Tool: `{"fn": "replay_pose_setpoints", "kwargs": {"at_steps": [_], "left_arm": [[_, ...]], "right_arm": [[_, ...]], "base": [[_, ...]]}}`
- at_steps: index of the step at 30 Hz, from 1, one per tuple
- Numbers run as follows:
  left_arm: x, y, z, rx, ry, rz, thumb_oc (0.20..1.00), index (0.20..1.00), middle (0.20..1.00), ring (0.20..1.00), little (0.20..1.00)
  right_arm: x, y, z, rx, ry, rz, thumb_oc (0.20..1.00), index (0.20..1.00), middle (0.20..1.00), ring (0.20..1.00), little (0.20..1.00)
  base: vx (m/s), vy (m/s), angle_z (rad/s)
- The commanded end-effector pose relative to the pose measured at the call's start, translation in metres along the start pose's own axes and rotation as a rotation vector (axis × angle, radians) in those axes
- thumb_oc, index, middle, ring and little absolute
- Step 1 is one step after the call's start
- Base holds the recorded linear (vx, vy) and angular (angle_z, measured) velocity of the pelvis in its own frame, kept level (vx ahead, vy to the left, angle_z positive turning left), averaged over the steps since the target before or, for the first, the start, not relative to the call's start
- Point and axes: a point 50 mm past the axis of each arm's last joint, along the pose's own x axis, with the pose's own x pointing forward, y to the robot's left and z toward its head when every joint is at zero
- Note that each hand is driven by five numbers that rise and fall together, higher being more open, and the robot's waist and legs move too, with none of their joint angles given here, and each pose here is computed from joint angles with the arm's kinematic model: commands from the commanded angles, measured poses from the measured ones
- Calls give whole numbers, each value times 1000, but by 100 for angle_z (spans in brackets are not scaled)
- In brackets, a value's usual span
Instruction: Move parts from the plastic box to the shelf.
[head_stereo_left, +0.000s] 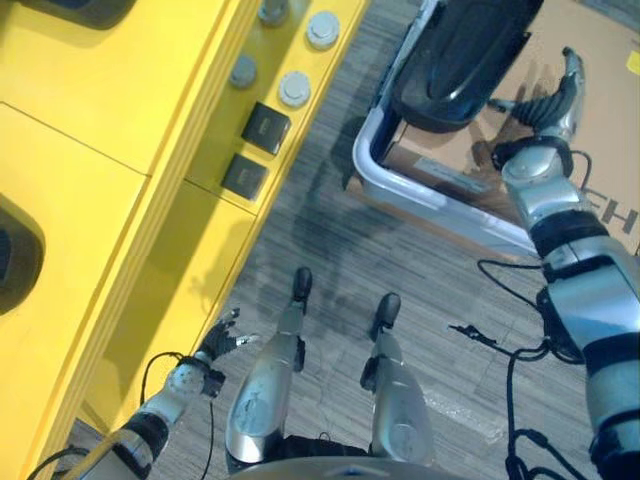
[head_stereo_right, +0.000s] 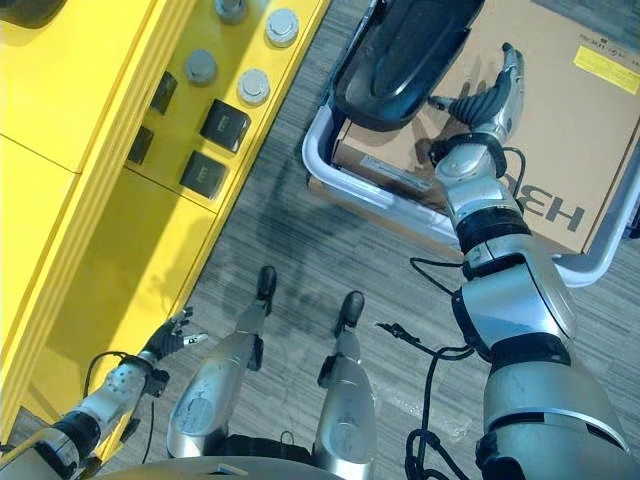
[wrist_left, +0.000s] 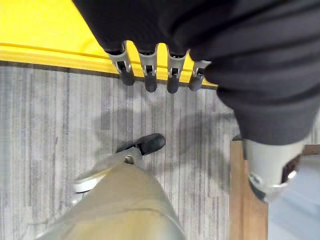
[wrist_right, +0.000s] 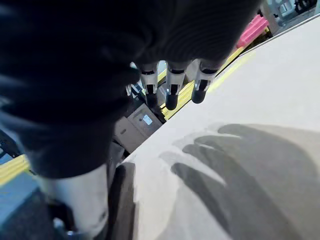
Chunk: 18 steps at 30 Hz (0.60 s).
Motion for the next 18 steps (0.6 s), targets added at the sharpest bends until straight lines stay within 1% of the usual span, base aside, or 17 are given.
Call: {"fn": "replay_pose_setpoints", "kwargs": {"at_steps": [1,4,8,13,18], "left_arm": [[-1,-12,-3,27,-17,-57,1000,1000,1000,1000,1000],[-2,-14,-6,13,-9,-65,1000,1000,1000,1000,1000],[-2,-17,-5,-7,-9,-80,1000,1000,1000,1000,1000],[-1,-20,-5,-25,0,-87,1000,1000,1000,1000,1000],[0,-20,-8,-34,30,-74,1000,1000,1000,1000,1000]], "right_arm": [[28,-54,35,-30,-149,-194,1000,1000,1000,1000,1000],[29,-58,35,-39,-151,-198,1000,1000,1000,1000,1000],[30,-59,31,-61,-130,-157,1000,1000,1000,1000,1000],[29,-50,26,-114,-92,-93,1000,1000,1000,1000,1000],[31,-41,24,-104,-27,-29,1000,1000,1000,1000,1000]], "base": [[47,22,4],[58,14,6],[62,9,5],[0,0,0],[-25,24,2]]}}
